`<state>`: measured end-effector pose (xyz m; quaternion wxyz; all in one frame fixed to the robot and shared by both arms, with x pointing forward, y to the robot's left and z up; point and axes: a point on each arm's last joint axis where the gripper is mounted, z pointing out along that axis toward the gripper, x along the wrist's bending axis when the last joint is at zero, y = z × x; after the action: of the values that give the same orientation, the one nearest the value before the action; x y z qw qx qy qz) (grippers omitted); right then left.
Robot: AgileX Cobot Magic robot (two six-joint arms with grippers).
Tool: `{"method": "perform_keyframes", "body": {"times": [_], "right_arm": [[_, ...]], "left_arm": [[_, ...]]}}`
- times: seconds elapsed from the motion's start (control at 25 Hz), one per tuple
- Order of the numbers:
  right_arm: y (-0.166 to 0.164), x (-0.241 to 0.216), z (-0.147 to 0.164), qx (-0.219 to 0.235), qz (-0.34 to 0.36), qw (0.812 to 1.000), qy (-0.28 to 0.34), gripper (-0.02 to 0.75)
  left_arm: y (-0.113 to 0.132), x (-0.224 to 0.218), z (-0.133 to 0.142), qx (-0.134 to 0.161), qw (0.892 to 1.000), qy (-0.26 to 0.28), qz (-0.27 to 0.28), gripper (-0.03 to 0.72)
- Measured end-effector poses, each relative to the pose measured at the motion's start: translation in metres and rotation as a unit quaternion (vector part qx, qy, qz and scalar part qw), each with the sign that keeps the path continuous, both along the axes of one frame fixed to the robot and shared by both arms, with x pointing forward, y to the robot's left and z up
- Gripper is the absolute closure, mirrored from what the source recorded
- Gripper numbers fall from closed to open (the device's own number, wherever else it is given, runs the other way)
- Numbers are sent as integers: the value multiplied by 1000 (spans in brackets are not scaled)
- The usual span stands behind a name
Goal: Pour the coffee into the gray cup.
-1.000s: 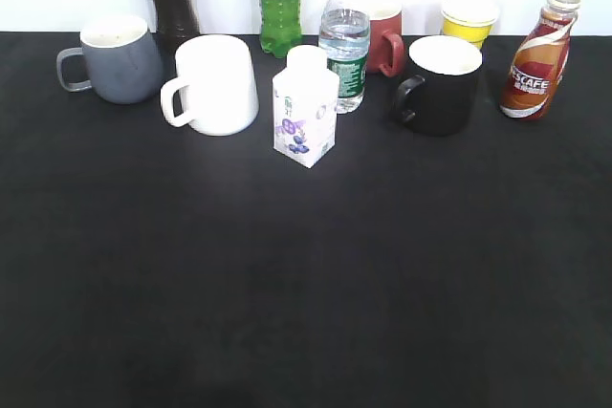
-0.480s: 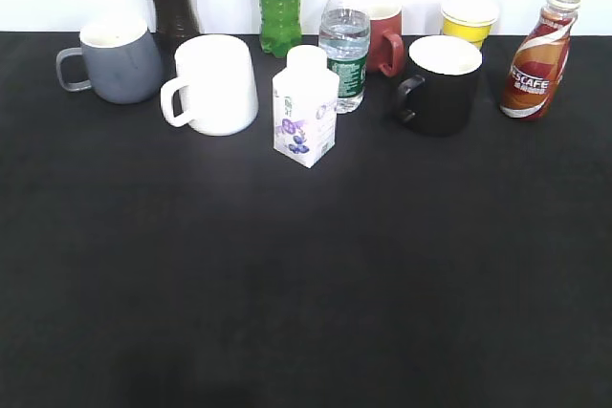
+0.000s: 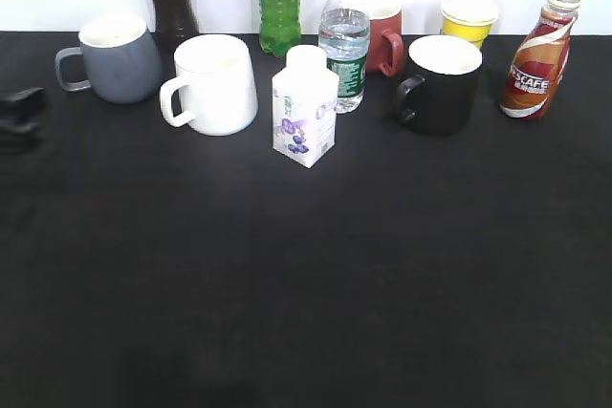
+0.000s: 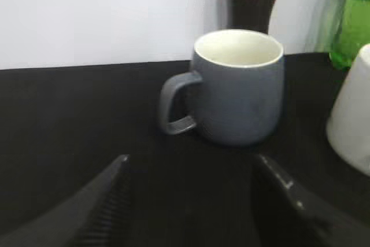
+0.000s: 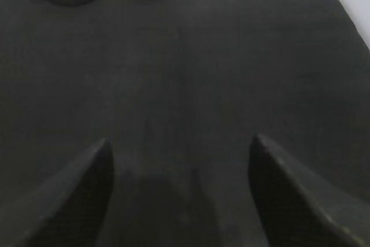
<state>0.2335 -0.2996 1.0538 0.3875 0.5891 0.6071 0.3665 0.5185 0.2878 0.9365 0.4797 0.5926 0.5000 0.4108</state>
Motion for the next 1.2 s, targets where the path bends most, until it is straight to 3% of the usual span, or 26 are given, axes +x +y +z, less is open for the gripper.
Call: {"method": "perform_keyframes", "body": {"times": [0.32,0.6,0.68,0.76,0.8,0.92,1.2], "right_arm": [[0,0,0,0,0,1000,0,168],[0,0,0,0,0,1000,0,168],[0,0,0,0,0,1000,0,168],[0,0,0,0,0,1000,0,168],[0,0,0,0,0,1000,0,168],[0,0,0,0,0,1000,0,168],[0,0,0,0,0,1000,0,168]], "left_arm": [[1,97,-44,3,1000,11,2,261],[5,139,-42,7,1000,-3,13,267],[4,146,-44,9,1000,-3,11,340],[2,148,-44,19,1000,-4,-4,543],[1,147,-45,29,999,-4,-17,603],[-4,147,-45,48,998,-11,-49,605],[-5,135,-28,56,997,-15,-55,615]]}}
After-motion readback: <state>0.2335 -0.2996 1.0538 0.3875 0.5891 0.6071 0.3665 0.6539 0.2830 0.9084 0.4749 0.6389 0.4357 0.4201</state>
